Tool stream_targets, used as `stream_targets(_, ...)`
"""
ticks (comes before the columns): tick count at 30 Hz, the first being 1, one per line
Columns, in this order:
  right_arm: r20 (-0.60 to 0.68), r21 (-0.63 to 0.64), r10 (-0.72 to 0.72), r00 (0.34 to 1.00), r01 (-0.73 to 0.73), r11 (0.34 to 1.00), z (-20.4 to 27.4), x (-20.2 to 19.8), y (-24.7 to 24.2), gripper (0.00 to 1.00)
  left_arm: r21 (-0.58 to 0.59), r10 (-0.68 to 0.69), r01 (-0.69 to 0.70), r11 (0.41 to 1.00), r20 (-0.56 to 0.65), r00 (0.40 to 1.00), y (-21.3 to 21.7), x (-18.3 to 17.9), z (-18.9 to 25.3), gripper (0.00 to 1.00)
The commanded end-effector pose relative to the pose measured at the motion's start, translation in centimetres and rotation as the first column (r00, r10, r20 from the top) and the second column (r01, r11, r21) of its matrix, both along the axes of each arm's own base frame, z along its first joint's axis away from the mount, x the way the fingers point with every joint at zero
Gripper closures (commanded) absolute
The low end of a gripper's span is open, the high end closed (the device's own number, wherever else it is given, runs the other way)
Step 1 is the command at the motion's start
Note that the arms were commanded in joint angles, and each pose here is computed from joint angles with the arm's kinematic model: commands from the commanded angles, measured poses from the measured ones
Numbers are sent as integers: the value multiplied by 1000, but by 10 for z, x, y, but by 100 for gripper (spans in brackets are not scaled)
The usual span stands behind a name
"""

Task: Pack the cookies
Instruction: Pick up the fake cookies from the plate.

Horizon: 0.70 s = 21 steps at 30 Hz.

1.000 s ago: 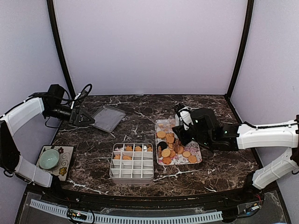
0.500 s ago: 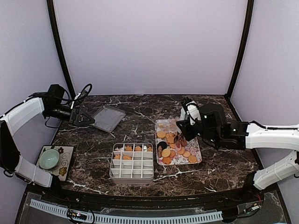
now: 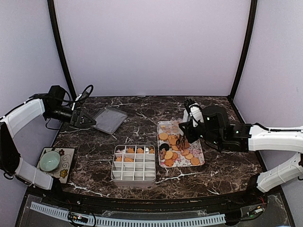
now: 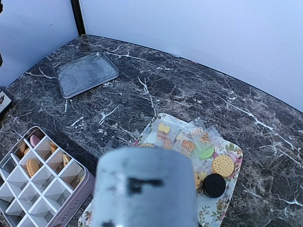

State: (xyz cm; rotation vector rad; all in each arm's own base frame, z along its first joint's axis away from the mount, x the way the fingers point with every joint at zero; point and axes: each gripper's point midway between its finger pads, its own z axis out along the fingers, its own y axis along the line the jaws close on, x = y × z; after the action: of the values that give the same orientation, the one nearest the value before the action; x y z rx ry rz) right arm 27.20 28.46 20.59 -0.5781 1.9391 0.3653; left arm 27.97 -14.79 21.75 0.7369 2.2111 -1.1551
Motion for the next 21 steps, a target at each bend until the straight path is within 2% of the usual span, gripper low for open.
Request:
stream_targets(1,5,12,-5,1000,4,1000,-1,4,2,93,-12,-10,10,1000,11,1000,0,-2,8,43)
stream_targets(4,17,18,-17,1000,17,1000,4,5,0,100,-13,-11,12,1000,8,1000,0,-2,7,43)
stream_targets(10,40,34,-18,999,17,999,23,6,-1,100,-11,-9,10,1000,10,1000,0,-2,8,43)
stream_targets(15,74,133,70,995,-79,988,66,-8,18,100,-11,-9,9,1000,6,1000,0,-3,7,43)
stream_targets(21,117,194,165,979,-185,963,104,-30,50,100,-7,-7,7,1000,6,1000,0,-3,7,43)
